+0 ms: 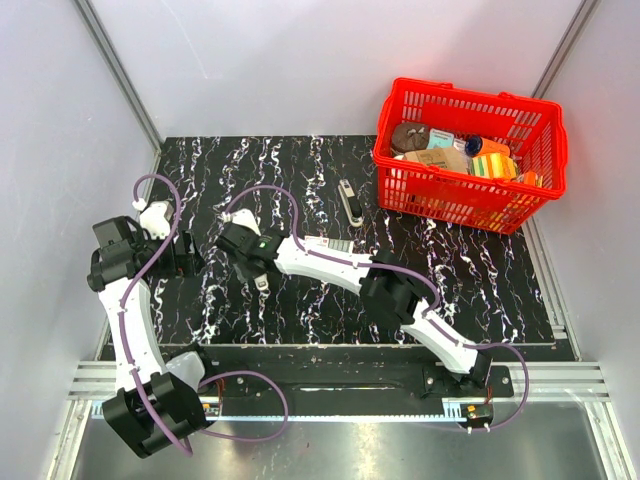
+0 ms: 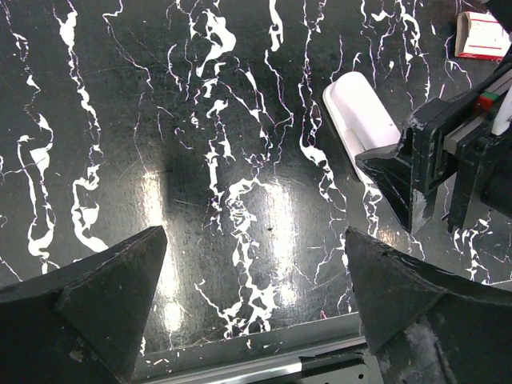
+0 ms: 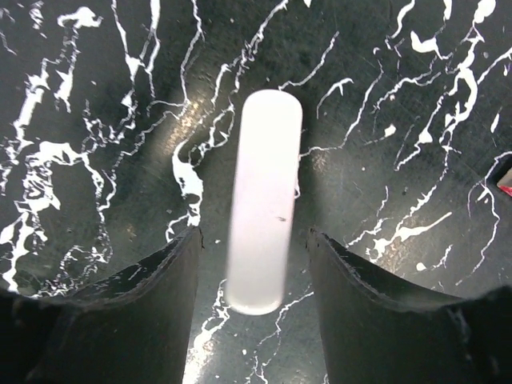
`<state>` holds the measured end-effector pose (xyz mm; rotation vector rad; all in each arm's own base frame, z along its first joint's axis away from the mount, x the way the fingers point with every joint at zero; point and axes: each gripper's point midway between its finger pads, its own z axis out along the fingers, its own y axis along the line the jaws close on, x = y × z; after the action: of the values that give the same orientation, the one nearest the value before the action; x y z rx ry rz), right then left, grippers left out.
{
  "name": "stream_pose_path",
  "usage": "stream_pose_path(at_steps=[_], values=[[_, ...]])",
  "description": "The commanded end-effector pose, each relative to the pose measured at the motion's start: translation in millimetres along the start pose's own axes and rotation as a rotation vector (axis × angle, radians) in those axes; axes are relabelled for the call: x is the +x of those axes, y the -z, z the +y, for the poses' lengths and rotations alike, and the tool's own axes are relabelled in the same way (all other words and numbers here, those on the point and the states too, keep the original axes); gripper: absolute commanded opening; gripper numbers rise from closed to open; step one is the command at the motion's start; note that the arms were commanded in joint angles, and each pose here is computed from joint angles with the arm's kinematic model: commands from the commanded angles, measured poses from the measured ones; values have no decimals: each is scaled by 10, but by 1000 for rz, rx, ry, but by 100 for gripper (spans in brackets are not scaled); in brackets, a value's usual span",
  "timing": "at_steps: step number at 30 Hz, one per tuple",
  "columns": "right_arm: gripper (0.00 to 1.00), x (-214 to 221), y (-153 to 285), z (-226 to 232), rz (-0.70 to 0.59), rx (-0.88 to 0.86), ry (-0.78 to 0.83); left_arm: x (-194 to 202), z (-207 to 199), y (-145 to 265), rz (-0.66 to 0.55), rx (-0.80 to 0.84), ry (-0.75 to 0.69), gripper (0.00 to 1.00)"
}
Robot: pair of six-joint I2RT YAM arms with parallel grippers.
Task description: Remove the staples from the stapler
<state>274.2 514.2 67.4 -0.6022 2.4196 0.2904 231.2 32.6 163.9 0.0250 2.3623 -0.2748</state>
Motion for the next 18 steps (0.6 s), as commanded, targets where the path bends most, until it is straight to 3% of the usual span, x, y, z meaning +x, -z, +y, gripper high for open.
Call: stream_pose_path(at_steps=[1,15,18], values=[[61,-37,61,-86,-1,40,20,-113,-65,48,-52,31,-33,99],[49,32,-23,-46,34,24,29,-65,-89,39,-51,44,-51,99],[41,27,-45,-28,44,22,30,-74,-146,36,-57,76,-51,99]])
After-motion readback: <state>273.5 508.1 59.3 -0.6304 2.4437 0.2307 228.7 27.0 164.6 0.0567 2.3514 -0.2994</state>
